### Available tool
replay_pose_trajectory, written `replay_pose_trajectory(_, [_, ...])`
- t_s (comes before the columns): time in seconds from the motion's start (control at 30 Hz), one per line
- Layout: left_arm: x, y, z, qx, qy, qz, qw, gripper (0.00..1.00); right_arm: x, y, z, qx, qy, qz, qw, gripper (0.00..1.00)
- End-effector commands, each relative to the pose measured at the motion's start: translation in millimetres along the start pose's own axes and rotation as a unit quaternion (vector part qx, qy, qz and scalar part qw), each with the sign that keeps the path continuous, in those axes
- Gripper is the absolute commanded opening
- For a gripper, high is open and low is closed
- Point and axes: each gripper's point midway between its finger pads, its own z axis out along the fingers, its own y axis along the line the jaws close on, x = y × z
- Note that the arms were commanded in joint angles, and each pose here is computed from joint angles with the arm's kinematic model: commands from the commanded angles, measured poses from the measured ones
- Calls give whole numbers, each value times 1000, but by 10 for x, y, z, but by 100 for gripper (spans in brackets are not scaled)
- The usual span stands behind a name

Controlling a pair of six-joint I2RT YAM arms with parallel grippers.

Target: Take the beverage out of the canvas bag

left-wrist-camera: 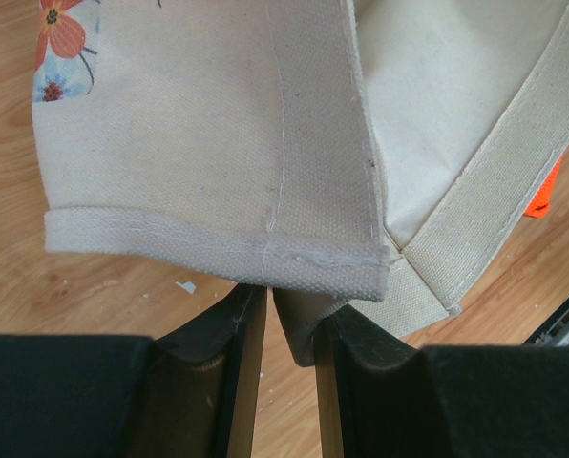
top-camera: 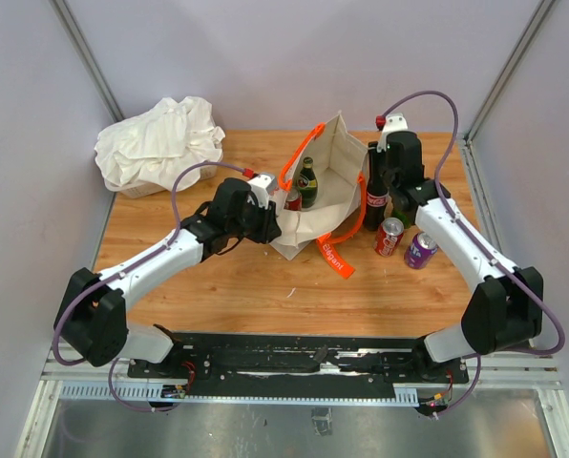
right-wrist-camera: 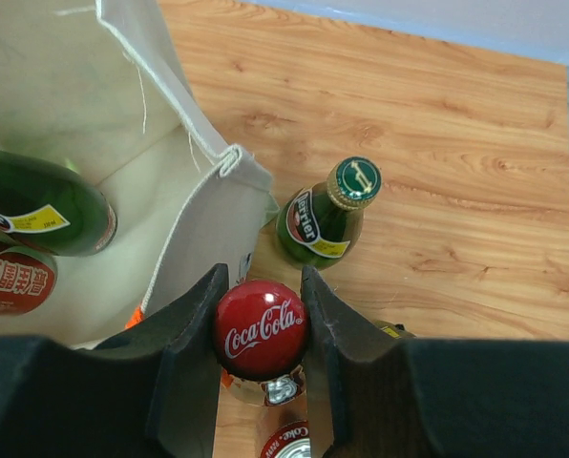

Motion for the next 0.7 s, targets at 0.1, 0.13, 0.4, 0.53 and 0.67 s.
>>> replay_pose_trajectory(0.1, [-5, 16, 71, -2, -5, -1, 1000, 30, -395, -29, 34, 3, -93, 36, 995, 1])
replay_pose_trajectory(0.13, [-8, 14, 73, -2, -5, -1, 1000, 30, -367, -29, 45, 3, -93, 37, 995, 1])
replay_pose_trajectory(0.4, [-5, 8, 98, 0, -3, -3, 1000, 30, -261, -72, 92, 12, -123, 45, 991, 1])
replay_pose_trajectory(0.53, [6, 12, 100, -1, -2, -5, 1000, 30, -235, -144, 86, 27, -136, 50, 989, 1])
replay_pose_trajectory(0.67, [8, 6, 102, 1, -1, -6, 1000, 30, -150, -182, 79, 38, -125, 53, 990, 1])
